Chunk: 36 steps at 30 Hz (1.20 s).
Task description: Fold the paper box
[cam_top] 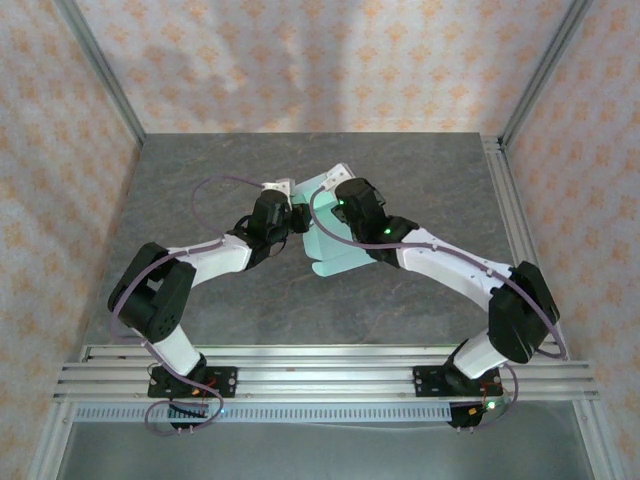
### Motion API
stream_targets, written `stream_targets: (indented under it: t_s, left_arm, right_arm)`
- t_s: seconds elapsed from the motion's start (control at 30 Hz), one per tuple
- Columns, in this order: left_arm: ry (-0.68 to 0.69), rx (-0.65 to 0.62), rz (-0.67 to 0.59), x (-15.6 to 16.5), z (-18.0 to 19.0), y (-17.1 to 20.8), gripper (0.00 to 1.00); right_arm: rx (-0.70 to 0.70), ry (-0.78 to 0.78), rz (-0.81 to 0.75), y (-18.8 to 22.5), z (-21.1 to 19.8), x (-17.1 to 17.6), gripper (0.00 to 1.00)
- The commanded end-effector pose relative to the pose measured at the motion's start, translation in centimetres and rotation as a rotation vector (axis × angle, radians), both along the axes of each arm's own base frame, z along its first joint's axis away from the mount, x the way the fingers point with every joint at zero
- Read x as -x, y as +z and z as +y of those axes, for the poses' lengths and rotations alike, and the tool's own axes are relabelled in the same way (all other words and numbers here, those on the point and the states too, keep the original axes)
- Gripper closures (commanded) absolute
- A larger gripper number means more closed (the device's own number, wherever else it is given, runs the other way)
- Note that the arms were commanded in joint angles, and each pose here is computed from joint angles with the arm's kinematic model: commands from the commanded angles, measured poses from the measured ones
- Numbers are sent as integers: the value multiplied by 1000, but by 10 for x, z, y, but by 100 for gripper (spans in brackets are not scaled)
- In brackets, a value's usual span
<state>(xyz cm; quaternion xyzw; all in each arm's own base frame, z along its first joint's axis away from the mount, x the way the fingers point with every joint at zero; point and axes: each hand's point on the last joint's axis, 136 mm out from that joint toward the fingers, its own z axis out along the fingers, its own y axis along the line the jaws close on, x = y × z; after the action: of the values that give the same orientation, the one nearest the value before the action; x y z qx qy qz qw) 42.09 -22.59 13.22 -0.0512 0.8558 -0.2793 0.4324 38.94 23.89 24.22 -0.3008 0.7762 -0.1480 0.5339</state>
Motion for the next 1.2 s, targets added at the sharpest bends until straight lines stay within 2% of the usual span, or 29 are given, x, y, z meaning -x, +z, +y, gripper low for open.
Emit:
stream_targets:
  t_s: [0.0,0.27,0.37,0.57,0.67,0.87,1.0,1.17]
  left_arm:
    - [-65,33,-82,1,-17,33,100]
    - [-64,35,-88,1,-16,35,100]
    - [-63,35,-90,2,-16,36,100]
    - [-58,31,-87,2,-14,36,100]
    - [-50,30,-87,2,-13,36,100]
    - [-45,30,-78,0,-14,33,100]
    - [-44,31,-81,-1,-14,33,100]
    - [-41,26,-74,0,-13,32,100]
  right_arm:
    - [-20,-56,-46,16,-2,-9,82]
    - [-12,-88,-18,13,-7,-19,71]
    - [-7,-92,-12,13,-7,-21,70]
    - [1,-84,-4,11,-4,-22,87]
    - [19,-81,-2,8,-5,-20,99]
    - [101,-122,-49,4,-6,-21,100]
    - [170,-206,-109,1,-10,-26,100]
    - [181,-282,-141,-1,-15,-30,100]
